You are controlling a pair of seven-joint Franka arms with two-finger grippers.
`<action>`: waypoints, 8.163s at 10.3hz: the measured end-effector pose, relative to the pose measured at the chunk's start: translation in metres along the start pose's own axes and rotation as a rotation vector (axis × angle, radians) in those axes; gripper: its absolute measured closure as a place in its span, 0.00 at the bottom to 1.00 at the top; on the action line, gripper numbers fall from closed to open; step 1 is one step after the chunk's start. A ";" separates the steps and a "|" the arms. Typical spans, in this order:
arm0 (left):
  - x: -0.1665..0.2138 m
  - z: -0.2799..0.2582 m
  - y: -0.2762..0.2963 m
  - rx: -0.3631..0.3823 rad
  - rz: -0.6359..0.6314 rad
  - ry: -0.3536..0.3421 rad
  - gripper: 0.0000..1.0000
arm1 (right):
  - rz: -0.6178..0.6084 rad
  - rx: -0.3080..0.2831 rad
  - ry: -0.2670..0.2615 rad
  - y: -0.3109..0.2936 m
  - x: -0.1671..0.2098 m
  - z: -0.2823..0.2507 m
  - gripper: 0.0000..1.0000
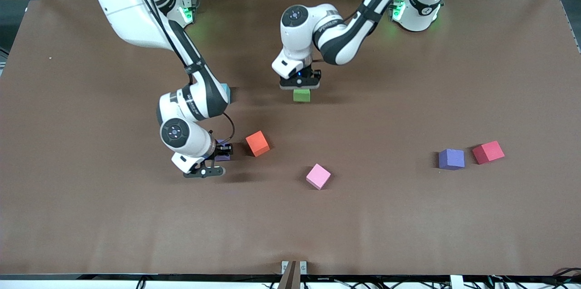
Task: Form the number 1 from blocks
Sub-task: 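Carry the green cube to mid-table while the right gripper grasps the blue cube, then lower the green cube onto the table and open the left gripper, then place the blue cube beside the green cube while the left gripper reaches pink, then grasp the pink cube with the left gripper while the right gripper grasps orange, then carry the orange cube to the green cube while the left gripper carries pink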
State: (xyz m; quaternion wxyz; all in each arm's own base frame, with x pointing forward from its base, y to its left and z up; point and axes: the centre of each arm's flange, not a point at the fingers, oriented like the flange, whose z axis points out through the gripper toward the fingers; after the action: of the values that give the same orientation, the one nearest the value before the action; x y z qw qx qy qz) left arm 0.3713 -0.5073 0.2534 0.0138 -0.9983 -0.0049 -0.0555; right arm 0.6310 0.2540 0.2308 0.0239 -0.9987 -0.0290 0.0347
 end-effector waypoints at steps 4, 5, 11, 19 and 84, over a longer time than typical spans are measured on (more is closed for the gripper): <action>0.029 0.009 0.034 -0.076 -0.003 0.065 0.46 | 0.104 0.024 0.034 -0.007 -0.022 -0.054 0.41; 0.021 0.021 0.045 -0.071 0.016 0.058 0.46 | 0.116 0.024 0.031 -0.009 -0.027 -0.057 0.41; 0.010 0.048 0.048 -0.043 0.103 0.030 0.46 | 0.162 0.053 0.029 -0.021 -0.039 -0.067 0.41; 0.013 0.050 0.036 -0.006 -0.005 -0.105 0.46 | 0.156 0.055 0.024 -0.030 -0.049 -0.069 0.41; 0.287 0.092 -0.106 -0.361 -0.802 -0.112 0.22 | -0.213 0.127 0.192 -0.110 -0.074 0.028 0.00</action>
State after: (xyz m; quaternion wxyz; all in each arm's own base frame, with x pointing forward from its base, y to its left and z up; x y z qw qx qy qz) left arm 0.6658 -0.3966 0.1972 -0.1837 -0.9053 -0.3829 -0.0023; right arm 0.5491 0.3608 0.2138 0.0930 -0.9852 -0.1299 -0.0618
